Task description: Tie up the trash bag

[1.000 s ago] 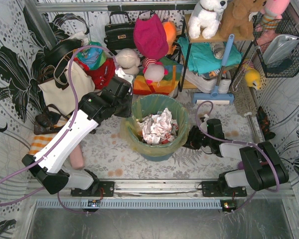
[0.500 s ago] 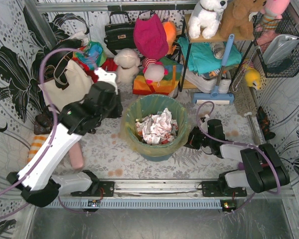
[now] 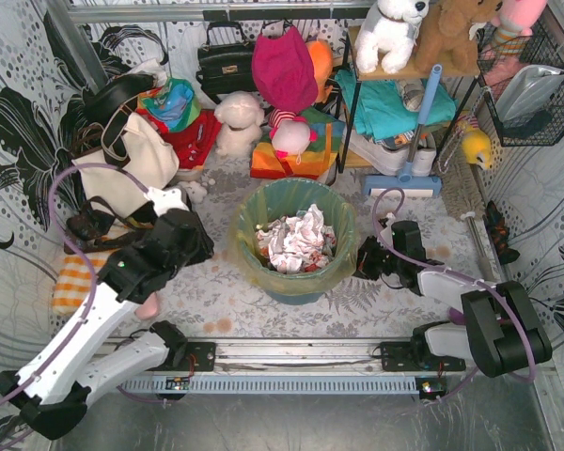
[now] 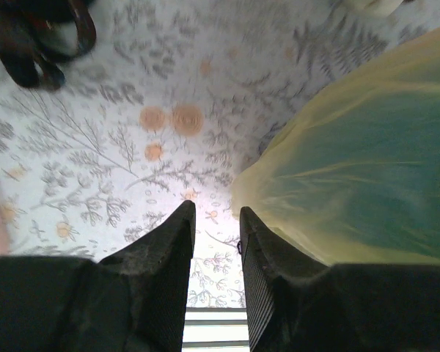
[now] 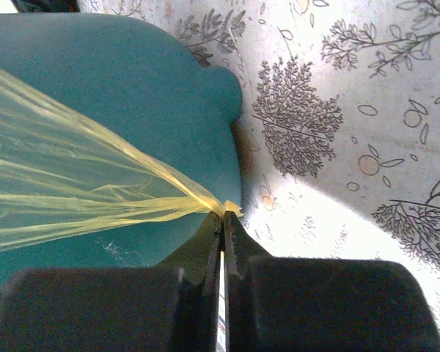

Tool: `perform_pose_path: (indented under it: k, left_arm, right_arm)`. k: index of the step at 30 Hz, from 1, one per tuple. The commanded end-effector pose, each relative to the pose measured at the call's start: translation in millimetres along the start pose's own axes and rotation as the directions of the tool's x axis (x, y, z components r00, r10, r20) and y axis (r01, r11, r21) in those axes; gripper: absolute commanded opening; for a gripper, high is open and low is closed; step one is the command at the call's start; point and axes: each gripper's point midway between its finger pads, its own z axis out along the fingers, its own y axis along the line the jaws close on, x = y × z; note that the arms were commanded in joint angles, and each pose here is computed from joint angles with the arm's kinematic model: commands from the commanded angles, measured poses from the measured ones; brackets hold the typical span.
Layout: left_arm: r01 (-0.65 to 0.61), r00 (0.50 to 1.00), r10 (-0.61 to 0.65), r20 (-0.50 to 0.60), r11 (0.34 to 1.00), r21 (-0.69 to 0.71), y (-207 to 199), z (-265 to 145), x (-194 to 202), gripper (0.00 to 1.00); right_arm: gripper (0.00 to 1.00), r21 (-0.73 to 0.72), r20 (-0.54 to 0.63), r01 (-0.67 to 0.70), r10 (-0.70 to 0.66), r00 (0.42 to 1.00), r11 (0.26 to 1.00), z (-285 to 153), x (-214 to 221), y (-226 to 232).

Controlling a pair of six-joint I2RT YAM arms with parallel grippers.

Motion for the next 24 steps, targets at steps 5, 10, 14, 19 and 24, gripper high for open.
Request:
perform_pose_path:
  k: [5, 10, 14, 19, 24]
  left_arm:
    - [0.246, 0.968, -0.239, -0.079, 0.963, 0.105, -8, 43, 60, 0.4]
    - [0.328, 0.94, -0.307, -0.149, 0.933, 0.15, -10, 63, 95, 0.4]
    - [0.363, 0.928, -0.335, -0.164, 0.912, 0.192, -10, 75, 112, 0.42]
    - [0.386, 0.92, -0.354, -0.171, 0.895, 0.222, -8, 89, 128, 0.44]
    - [0.399, 0.915, -0.36, -0.179, 0.869, 0.291, -16, 102, 137, 0.45]
  right_arm:
    - [0.0, 0.013, 0.001, 0.061, -0.061, 0.998, 0.998, -9, -9, 16]
    - [0.0, 0.033, -0.008, 0.063, -0.063, 0.998, 0.997, -13, -11, 19]
    - [0.0, 0.047, 0.003, 0.059, -0.059, 0.998, 0.997, -18, -13, 23]
    - [0.0, 0.069, 0.018, 0.056, -0.058, 0.998, 0.996, -26, -12, 26]
    - [0.0, 0.091, 0.02, 0.048, -0.05, 0.999, 0.995, -30, -11, 25]
